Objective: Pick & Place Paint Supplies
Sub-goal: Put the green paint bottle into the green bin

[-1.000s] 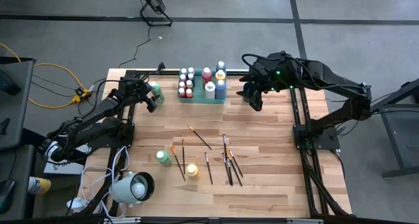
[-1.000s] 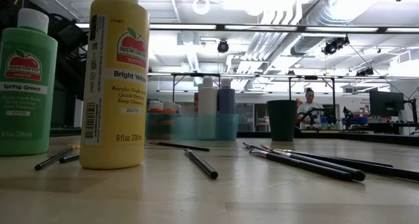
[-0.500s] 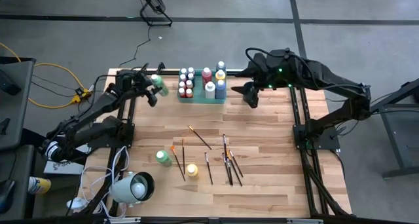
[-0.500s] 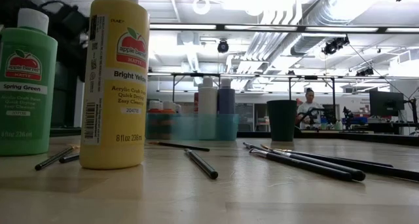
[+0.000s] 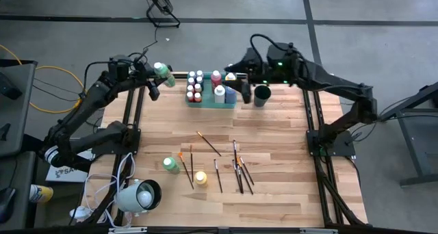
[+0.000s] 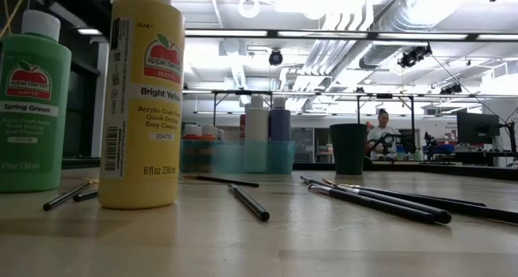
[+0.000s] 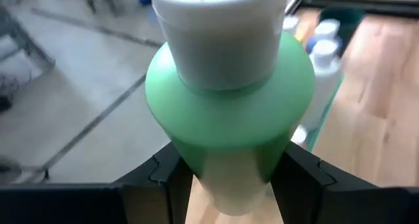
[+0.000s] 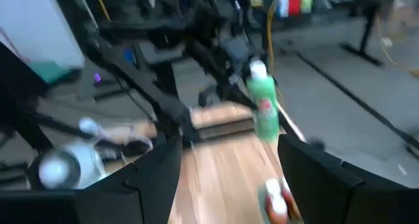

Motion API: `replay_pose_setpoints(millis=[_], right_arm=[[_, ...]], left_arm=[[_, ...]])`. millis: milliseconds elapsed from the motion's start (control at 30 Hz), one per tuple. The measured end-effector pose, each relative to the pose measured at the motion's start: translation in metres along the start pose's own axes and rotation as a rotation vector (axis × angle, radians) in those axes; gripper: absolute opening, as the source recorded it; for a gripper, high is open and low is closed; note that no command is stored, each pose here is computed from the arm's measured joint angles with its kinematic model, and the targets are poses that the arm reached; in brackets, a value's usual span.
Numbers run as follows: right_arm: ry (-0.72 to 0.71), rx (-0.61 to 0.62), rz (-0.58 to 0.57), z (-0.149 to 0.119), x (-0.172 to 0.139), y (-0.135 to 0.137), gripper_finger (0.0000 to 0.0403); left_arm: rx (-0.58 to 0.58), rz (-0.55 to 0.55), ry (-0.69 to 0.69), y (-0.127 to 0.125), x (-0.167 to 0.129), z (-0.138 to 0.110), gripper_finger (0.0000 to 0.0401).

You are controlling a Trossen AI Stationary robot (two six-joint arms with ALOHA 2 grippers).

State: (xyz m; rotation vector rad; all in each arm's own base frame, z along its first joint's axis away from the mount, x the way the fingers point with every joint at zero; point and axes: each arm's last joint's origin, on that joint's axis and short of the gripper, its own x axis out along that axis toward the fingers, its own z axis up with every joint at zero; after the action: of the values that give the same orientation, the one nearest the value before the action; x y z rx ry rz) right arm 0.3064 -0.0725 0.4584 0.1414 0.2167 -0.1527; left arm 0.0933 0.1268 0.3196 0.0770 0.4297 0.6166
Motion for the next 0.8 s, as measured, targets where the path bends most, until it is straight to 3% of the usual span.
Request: replay_pose_setpoints(millis=[267, 400, 800], right_arm=[[-0.147, -0.023, 0.112, -0.005, 0.058, -0.017, 0.0246], [-0.183, -0.029, 0.114, -0.013, 0.082, -0.026, 0.0246], [-0.127, -0.045, 0.120, -0.027, 0.100, -0.033, 0.0246]], left_arm=[[0.043, -0.077, -0.063, -0.016, 0.002, 0.037, 0.0160], [0.057, -0.149, -0.055, -0.030, 0.014, 0.049, 0.0160], [0.148, -0.273, 0.013, -0.077, 0.065, 0.085, 0.0160]])
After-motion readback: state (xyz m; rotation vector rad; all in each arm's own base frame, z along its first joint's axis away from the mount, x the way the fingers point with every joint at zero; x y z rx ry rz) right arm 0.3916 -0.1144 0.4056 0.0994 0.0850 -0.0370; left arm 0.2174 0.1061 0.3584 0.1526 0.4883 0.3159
